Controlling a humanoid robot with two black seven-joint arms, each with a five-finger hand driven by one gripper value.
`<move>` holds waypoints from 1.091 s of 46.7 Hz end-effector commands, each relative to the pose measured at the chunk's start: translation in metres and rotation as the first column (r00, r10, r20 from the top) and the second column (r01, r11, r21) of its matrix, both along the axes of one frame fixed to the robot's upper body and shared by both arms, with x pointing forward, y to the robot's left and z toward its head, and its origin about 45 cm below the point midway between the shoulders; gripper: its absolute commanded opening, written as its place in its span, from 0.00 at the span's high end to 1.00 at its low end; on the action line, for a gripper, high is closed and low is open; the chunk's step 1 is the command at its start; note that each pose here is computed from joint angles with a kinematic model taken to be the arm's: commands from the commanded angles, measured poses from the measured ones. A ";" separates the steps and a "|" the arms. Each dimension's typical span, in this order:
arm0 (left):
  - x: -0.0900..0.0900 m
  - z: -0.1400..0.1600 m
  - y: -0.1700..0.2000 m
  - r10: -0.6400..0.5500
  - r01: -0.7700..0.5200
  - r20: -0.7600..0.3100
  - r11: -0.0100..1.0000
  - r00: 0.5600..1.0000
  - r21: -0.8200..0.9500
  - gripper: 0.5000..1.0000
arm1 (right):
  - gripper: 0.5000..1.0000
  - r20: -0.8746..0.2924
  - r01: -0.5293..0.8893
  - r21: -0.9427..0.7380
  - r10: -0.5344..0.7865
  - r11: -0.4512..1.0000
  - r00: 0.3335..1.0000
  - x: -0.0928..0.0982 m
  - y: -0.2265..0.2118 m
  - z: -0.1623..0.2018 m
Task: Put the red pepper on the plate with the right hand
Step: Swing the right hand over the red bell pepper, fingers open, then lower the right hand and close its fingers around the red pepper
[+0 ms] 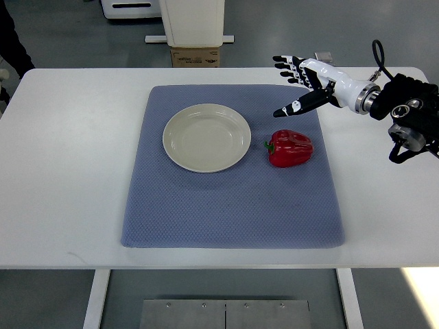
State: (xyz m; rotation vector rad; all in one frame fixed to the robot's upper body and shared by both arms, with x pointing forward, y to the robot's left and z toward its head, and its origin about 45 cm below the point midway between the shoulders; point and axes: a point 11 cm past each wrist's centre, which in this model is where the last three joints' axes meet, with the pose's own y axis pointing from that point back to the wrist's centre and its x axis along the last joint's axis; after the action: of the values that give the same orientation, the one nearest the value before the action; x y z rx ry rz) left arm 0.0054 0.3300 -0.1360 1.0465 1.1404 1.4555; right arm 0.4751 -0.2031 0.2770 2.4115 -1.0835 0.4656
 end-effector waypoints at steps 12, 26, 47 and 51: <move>0.000 0.000 0.000 0.000 0.000 0.000 1.000 1.000 0.000 0.00 | 0.00 0.007 -0.162 -0.181 0.166 0.970 0.986 -0.015 0.014 -0.011; 0.000 0.000 0.000 0.000 0.000 0.000 1.000 1.000 0.000 0.00 | 0.01 -0.013 -0.221 -0.334 0.230 0.916 0.973 -0.024 0.007 -0.034; 0.000 0.000 0.000 0.000 0.000 0.000 1.000 1.000 0.000 0.00 | 0.10 -0.009 -0.192 -0.421 0.208 0.887 0.978 -0.020 -0.011 -0.047; 0.000 0.000 0.000 0.000 0.000 0.000 1.000 1.000 0.000 0.00 | 0.11 -0.013 -0.195 -0.423 0.209 0.885 0.978 -0.021 -0.011 -0.049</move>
State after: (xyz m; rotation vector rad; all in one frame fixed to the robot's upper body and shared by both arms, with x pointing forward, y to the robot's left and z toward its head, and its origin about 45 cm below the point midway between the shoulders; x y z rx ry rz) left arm 0.0054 0.3300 -0.1360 1.0464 1.1405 1.4555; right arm 0.4544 -0.2139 0.2292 2.1372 -0.6599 0.7319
